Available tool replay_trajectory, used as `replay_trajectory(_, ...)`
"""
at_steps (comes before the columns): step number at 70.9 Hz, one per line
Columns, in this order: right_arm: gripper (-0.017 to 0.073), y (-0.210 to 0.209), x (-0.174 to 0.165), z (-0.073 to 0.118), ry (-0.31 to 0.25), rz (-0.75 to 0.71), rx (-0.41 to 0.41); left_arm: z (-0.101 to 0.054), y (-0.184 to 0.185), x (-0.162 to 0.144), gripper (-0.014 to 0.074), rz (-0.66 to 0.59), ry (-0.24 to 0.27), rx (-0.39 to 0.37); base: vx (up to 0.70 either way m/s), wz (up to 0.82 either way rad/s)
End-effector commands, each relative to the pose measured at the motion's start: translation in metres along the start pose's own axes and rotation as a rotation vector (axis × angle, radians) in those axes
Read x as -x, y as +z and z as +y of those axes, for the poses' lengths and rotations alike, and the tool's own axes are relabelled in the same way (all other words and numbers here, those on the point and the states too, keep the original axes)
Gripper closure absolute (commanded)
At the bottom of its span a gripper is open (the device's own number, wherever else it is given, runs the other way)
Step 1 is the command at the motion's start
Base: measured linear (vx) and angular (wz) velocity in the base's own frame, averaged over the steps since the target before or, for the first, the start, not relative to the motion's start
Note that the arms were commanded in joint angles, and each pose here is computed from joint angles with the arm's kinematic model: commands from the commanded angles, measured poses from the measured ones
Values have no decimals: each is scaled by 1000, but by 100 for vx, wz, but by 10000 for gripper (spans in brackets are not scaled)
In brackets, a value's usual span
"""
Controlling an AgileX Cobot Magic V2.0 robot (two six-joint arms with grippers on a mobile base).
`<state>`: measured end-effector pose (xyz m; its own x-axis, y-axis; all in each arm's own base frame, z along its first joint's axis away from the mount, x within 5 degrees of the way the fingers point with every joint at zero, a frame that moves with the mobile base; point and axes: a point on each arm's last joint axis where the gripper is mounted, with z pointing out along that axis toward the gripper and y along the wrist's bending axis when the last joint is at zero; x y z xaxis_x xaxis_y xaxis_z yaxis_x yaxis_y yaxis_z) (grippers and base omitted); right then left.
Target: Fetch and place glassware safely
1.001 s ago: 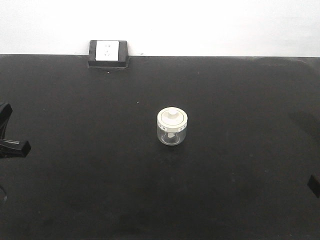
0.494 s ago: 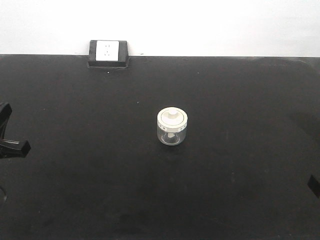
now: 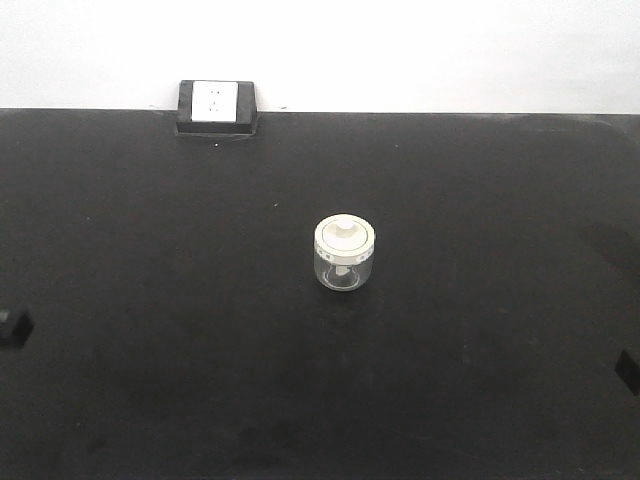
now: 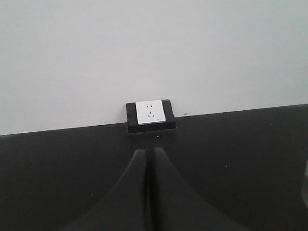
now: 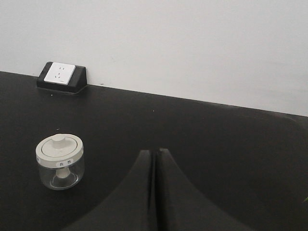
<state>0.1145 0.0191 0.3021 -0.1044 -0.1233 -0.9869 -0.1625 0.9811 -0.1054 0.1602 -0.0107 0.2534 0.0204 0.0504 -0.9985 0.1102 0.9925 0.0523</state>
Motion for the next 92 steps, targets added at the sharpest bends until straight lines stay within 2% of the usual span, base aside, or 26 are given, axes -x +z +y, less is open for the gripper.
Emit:
replay_trajectory(1, 563, -1, 14, 1, -16, -76, 18, -3, -15, 6, 601, -100, -13, -7, 0, 0)
replay_trajectory(25, 563, -1, 14, 1, -16, -76, 18, -10, -71, -42, 601, -118, -11, 4, 0, 0)
replay_trajectory(45, 563, -1, 14, 1, -16, -76, 18, -6, -86, -51, 601, -10, -4, 58, 0, 0)
replay_trajectory(58, 563, -1, 14, 1, -16, -76, 18, -4, -95, -58, 601, 38, -53, 89, 0, 0)
replay_trajectory(92, 563, -1, 14, 1, -16, -76, 18, -4, -105, -64, 601, 59, -50, 108, 0, 0)
